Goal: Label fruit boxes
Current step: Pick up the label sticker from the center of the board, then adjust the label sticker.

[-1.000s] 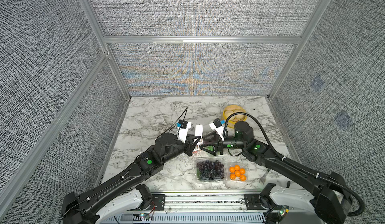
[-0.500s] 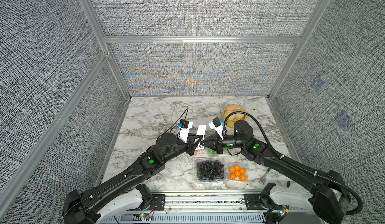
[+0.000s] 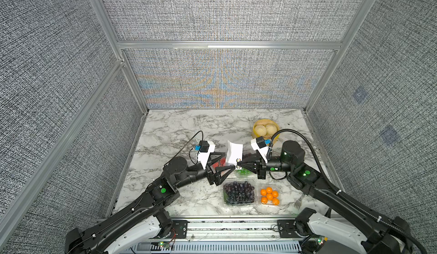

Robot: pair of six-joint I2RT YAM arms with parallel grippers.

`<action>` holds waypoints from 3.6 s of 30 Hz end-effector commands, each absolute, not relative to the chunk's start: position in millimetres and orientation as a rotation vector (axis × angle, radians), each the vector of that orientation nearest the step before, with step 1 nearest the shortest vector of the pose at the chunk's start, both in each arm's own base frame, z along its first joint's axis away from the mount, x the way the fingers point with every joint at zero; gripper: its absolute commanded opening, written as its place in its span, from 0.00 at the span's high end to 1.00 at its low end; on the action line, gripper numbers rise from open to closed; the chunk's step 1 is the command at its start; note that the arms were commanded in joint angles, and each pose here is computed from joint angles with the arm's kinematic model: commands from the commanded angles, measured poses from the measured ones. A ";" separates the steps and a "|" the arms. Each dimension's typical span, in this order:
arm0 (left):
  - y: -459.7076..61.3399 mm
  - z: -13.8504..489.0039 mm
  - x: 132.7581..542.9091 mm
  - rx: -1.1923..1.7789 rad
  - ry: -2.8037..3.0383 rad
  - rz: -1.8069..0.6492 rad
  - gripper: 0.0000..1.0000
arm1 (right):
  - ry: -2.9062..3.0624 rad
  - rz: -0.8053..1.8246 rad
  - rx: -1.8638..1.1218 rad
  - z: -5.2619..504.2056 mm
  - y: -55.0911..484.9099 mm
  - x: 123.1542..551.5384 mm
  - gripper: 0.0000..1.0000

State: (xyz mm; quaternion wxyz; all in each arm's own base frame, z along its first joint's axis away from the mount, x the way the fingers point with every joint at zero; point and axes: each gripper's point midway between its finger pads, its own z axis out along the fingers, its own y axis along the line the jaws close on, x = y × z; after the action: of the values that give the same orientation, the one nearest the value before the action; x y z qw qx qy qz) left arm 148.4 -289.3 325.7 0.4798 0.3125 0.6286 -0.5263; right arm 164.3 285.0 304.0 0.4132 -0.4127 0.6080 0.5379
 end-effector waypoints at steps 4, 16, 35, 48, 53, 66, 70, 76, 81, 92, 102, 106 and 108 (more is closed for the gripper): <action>-306.1 342.7 127.1 0.921 1.403 -1.411 0.11 | 1.347 1.422 -1.151 323.9 277.2 131.7 1.00; -308.3 343.4 117.7 0.949 1.351 -1.482 0.44 | 1.322 1.471 -1.167 325.5 278.1 126.7 1.00; -305.5 329.3 129.4 0.893 1.433 -1.419 1.00 | 1.379 1.403 -1.112 318.9 277.2 141.8 0.86; -305.8 327.0 125.2 0.912 1.430 -1.438 1.00 | 1.317 1.487 -1.149 330.9 279.7 134.4 0.87; -306.2 328.0 122.6 0.917 1.427 -1.460 1.00 | 1.323 1.462 -1.147 325.5 279.1 136.5 1.00; -311.8 329.5 112.5 0.969 1.398 -1.544 1.00 | 1.343 1.455 -1.143 319.4 283.3 145.3 1.00; -310.6 326.8 113.5 0.964 1.407 -1.530 1.00 | 1.349 1.437 -1.124 319.2 280.2 148.5 1.00; -315.7 323.7 117.7 0.957 1.412 -1.538 1.00 | 1.318 1.525 -1.151 321.7 284.7 143.2 1.00; -315.8 320.5 121.7 0.946 1.428 -1.513 1.00 | 1.308 1.533 -1.161 321.2 283.0 138.3 1.00; -310.5 313.6 127.1 0.909 1.461 -1.465 1.00 | 1.272 1.538 -1.174 324.8 276.4 127.0 1.00; -309.4 314.1 123.3 0.911 1.454 -1.490 1.00 | 1.285 1.523 -1.152 324.2 276.8 131.2 1.00; -312.9 313.8 122.0 0.918 1.444 -1.522 0.96 | 1.283 1.524 -1.147 326.1 277.2 132.3 1.00; -314.4 314.1 122.0 0.918 1.442 -1.536 0.96 | 1.286 1.520 -1.143 325.6 277.4 133.3 1.00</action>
State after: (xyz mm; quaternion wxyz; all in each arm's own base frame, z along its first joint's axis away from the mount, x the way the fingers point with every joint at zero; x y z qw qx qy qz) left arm 125.6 -313.1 309.7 0.4137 0.3607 0.5841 -0.5979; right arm 133.4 277.6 316.8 0.3957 -0.4514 0.5234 0.6047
